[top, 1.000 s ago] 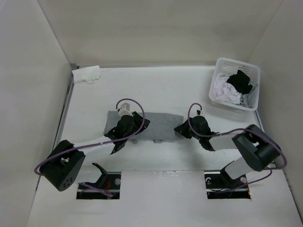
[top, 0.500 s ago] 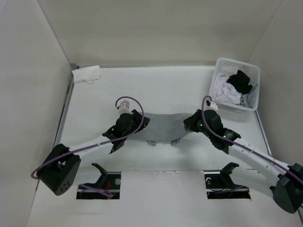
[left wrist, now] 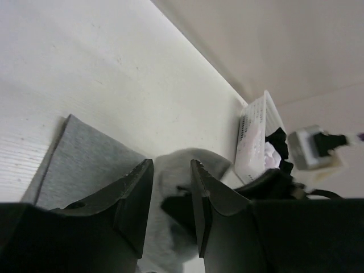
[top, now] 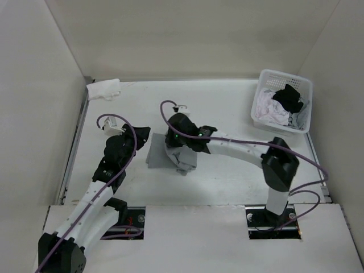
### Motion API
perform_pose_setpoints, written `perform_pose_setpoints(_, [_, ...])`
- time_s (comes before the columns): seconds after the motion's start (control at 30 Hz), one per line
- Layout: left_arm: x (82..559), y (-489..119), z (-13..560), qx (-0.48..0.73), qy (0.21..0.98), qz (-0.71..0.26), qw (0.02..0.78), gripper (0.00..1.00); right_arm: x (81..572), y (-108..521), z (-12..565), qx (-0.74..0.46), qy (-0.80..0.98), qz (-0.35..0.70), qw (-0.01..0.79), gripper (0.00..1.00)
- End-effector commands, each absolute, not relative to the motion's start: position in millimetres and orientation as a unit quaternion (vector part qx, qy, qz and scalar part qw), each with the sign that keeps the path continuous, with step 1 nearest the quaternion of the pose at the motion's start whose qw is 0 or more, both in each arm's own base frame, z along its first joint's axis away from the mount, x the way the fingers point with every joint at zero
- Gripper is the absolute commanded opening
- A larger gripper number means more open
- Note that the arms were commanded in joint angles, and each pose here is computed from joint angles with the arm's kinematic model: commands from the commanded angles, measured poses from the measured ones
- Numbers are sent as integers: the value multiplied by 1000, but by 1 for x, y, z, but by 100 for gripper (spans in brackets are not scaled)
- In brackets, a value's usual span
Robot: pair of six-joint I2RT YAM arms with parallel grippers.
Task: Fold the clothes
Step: Fold the tank top
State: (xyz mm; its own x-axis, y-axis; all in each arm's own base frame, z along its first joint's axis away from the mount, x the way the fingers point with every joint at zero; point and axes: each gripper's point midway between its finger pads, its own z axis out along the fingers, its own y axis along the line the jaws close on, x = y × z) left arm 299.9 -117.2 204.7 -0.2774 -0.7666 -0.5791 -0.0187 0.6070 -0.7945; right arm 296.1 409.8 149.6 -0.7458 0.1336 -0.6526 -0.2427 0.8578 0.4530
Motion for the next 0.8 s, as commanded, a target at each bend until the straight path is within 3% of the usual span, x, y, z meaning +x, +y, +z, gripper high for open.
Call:
perform_pose_setpoints(0.0, [295,-111,214,-264,719,-357,534,31,293,449,141,-62,901,259,341,18])
perform_pose_setpoints(0.13, [294,-99,216,-272,714,-355,539,31,288,481,128,-75,902,271,327,48])
perform_pose_setpoints(0.27, [293,-90,219,-280,711,-347,544,31,279,483,169,-77,877,323,348,59])
perform_pose_setpoints(0.37, [297,-96,210,-278,722,-345,531,32,270,466,208,-73,849,361,378,56])
perform_pose_setpoints(0.5, [303,-134,183,-249,754,-354,495,31,288,427,206,-47,845,356,397,15])
perform_pose_setpoints(0.57, [302,-154,169,-233,768,-355,480,30,302,415,184,-44,857,337,387,7])
perform_pose_setpoints(0.67, [297,-169,141,-226,788,-330,469,30,315,416,151,-64,873,330,354,8])
perform_pose_setpoints(0.77, [292,-163,110,-238,806,-295,455,28,327,415,140,-69,874,319,359,29])
